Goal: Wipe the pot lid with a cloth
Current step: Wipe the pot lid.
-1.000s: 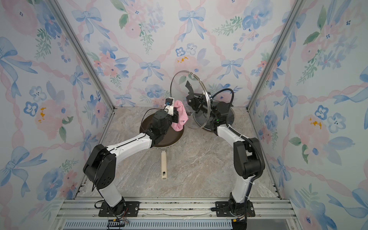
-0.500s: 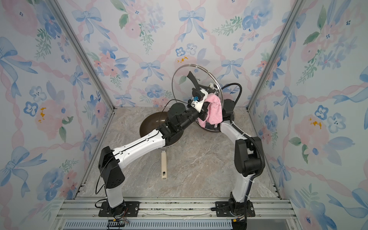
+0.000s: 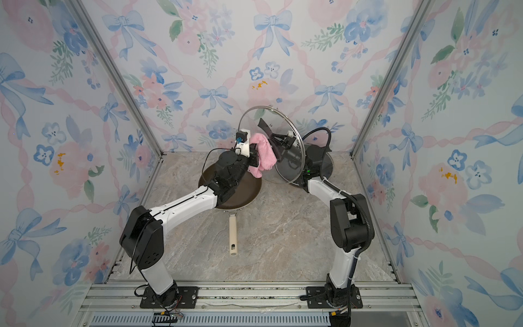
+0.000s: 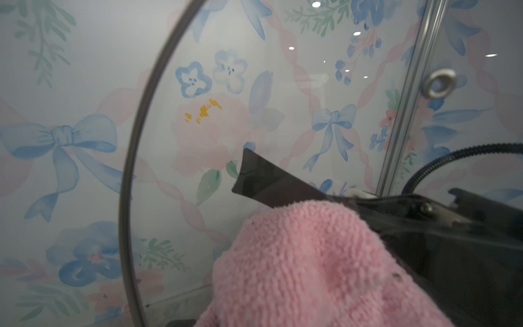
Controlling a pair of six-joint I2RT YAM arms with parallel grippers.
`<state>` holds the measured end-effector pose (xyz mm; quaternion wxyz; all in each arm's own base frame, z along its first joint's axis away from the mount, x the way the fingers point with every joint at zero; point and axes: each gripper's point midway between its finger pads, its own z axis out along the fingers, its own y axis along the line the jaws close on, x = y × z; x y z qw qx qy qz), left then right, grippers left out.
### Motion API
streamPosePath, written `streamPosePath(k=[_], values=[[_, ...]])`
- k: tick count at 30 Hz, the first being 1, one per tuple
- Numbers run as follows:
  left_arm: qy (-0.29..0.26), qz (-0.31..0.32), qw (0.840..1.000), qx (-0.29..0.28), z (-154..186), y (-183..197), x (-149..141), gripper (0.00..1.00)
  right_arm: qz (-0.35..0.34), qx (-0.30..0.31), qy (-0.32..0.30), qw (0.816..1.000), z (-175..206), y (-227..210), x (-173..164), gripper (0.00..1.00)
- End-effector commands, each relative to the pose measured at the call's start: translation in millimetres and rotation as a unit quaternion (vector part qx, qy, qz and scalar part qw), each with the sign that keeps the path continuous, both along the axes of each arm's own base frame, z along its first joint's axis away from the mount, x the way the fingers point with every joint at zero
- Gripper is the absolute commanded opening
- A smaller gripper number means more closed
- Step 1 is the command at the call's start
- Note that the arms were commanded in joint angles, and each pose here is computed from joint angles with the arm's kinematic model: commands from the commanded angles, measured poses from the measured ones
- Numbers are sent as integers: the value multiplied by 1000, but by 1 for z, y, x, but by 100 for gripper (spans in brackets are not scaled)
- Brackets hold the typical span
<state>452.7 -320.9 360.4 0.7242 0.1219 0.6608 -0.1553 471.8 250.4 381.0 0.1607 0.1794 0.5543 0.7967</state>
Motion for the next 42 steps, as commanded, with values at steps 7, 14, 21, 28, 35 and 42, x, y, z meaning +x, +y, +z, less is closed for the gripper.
streamPosePath(k=[7,14,21,28,35,42], values=[[-109,-178,978,-2,84,-118,-92,6,36,33,-163,985,83,6,-57,11],[-44,-11,998,39,53,-50,8,5,30,34,-184,982,98,0,-68,11],[-4,-174,979,106,-19,-105,-68,6,19,19,-192,981,100,-8,-68,11],[-173,-240,954,53,115,-152,-107,6,44,-7,-172,984,76,7,-61,11],[-234,-74,969,25,186,-94,-27,5,59,-11,-183,981,79,12,-73,10],[-136,73,988,-15,141,39,66,5,62,-10,-215,974,98,5,-95,10]])
